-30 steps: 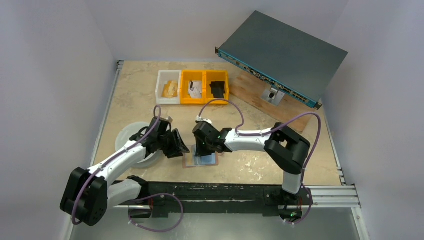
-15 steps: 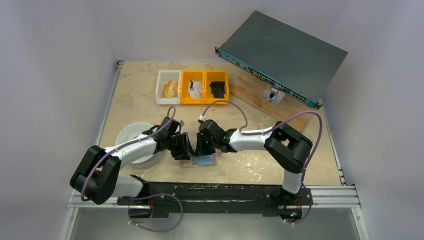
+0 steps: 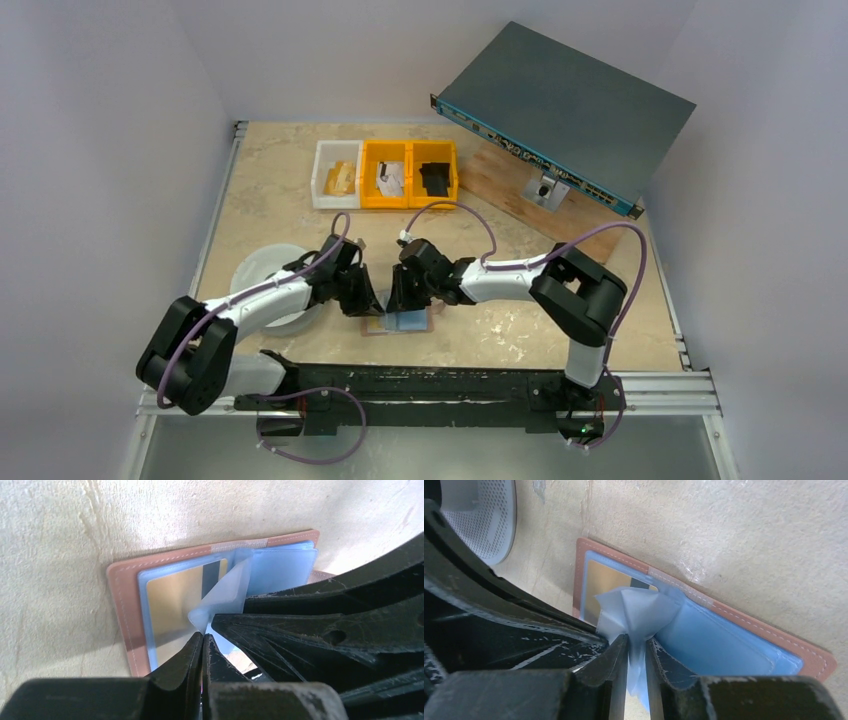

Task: Take the credit cards out of the card holder
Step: Remove the credit card from the card holder.

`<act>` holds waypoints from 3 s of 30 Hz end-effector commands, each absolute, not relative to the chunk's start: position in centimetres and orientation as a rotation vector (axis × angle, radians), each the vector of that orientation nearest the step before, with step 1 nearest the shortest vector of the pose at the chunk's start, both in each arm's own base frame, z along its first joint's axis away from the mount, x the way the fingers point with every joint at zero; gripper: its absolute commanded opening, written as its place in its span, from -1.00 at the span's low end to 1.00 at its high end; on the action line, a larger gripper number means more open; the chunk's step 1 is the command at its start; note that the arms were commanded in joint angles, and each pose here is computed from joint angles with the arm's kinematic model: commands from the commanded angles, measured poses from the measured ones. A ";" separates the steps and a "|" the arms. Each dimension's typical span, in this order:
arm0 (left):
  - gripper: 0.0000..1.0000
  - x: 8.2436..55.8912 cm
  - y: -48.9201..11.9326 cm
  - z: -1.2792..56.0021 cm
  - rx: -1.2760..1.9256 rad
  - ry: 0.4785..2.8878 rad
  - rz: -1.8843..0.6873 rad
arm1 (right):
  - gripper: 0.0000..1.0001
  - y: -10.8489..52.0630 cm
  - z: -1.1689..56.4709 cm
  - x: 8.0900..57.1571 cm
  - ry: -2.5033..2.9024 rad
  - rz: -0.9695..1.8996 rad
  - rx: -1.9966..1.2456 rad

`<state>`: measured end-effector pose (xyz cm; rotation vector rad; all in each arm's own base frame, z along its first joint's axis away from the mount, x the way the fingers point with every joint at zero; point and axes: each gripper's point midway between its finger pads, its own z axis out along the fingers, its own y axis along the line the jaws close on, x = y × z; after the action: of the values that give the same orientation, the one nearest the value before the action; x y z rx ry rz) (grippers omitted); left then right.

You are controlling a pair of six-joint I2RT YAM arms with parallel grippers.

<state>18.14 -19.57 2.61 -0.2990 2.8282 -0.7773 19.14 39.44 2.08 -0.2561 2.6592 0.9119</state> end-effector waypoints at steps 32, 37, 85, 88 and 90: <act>-1.00 16.2 -24.1 6.1 -0.203 2.729 -0.783 | -0.04 30.4 10.5 21.9 2.543 0.741 -0.044; -0.83 16.4 -27.3 6.5 -0.106 2.747 -0.804 | -0.03 28.7 10.5 21.7 2.533 0.719 -0.010; -0.57 17.2 -18.9 4.9 -0.357 2.713 -0.635 | -0.24 38.6 9.0 17.5 2.599 1.000 -0.265; -0.64 17.2 -18.9 4.6 -0.361 2.716 -0.633 | -0.24 39.3 8.3 17.5 2.612 1.020 -0.281; -0.68 17.2 -18.9 4.4 -0.361 2.721 -0.624 | -0.25 39.6 7.8 17.2 2.634 1.039 -0.295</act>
<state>16.46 -18.81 4.14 -0.3550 2.7587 -0.6145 16.76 36.84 5.46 -0.2708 2.6938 0.8784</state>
